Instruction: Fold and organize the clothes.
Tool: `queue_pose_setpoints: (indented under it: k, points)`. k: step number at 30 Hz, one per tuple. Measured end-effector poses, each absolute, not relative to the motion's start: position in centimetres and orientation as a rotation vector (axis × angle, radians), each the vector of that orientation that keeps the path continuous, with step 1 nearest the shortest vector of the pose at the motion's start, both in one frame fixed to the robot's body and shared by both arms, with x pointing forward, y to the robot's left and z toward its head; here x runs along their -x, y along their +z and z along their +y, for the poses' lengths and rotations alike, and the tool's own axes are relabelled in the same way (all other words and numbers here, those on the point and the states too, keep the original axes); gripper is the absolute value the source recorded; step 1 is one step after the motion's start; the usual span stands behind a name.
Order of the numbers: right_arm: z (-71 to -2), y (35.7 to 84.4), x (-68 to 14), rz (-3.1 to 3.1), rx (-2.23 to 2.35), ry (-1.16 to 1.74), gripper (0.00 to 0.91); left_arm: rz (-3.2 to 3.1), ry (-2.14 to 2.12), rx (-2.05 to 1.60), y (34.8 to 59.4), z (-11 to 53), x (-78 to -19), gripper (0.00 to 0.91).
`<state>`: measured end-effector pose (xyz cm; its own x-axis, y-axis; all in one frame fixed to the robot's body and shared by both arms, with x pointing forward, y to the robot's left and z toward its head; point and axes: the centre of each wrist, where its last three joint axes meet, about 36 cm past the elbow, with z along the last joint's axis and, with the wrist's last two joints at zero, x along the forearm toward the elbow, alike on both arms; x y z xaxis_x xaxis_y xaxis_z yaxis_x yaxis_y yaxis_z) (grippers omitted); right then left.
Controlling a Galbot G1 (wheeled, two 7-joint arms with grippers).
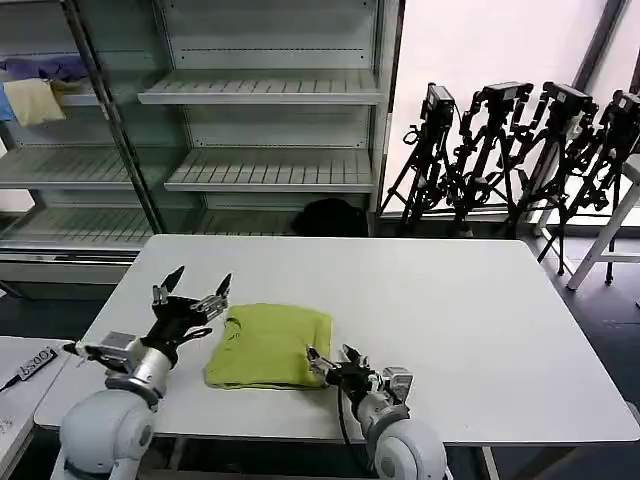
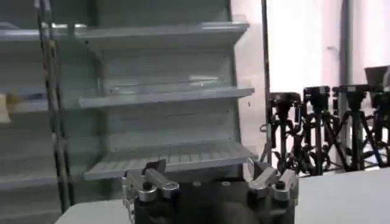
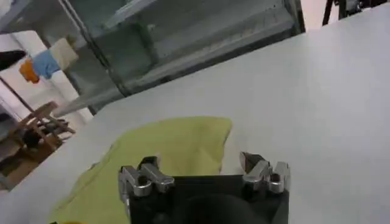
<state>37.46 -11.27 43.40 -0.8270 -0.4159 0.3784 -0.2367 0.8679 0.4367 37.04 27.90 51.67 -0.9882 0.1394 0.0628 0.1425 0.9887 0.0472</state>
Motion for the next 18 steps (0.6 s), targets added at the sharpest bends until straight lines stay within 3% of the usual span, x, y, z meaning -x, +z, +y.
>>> queue_pose_setpoints:
  k: [5,8,9,10,13,15,18]
  points:
    - [-10.4,43.2,-38.3,-2.529,-0.437,-0.561,0.907,-3.069,-0.034,0.183,51.3,28.3,-35.7,0.907]
    - [-9.8,43.3,-38.7,-2.511,-0.423,-0.584,0.796,-3.070,-0.012,0.170,51.1,28.4,-35.1,0.907]
    - [-9.6,43.3,-38.9,-2.505,-0.422,-0.591,0.655,-3.069,-0.005,0.167,51.0,28.4,-35.0,0.907]
    - [-9.5,43.3,-39.0,-2.500,-0.419,-0.596,0.443,-3.069,0.002,0.163,51.0,28.4,-34.8,0.907]
    - [-9.0,43.3,-39.3,-2.486,-0.411,-0.608,0.181,-3.065,0.022,0.150,50.7,28.4,-34.4,0.907]
    - [-8.9,43.3,-39.5,-2.477,-0.406,-0.614,0.050,-3.064,0.028,0.143,50.7,28.5,-34.2,0.907]
    - [-8.6,43.2,-39.7,-2.466,-0.398,-0.618,0.000,-3.065,0.034,0.135,50.7,28.6,-33.9,0.907]
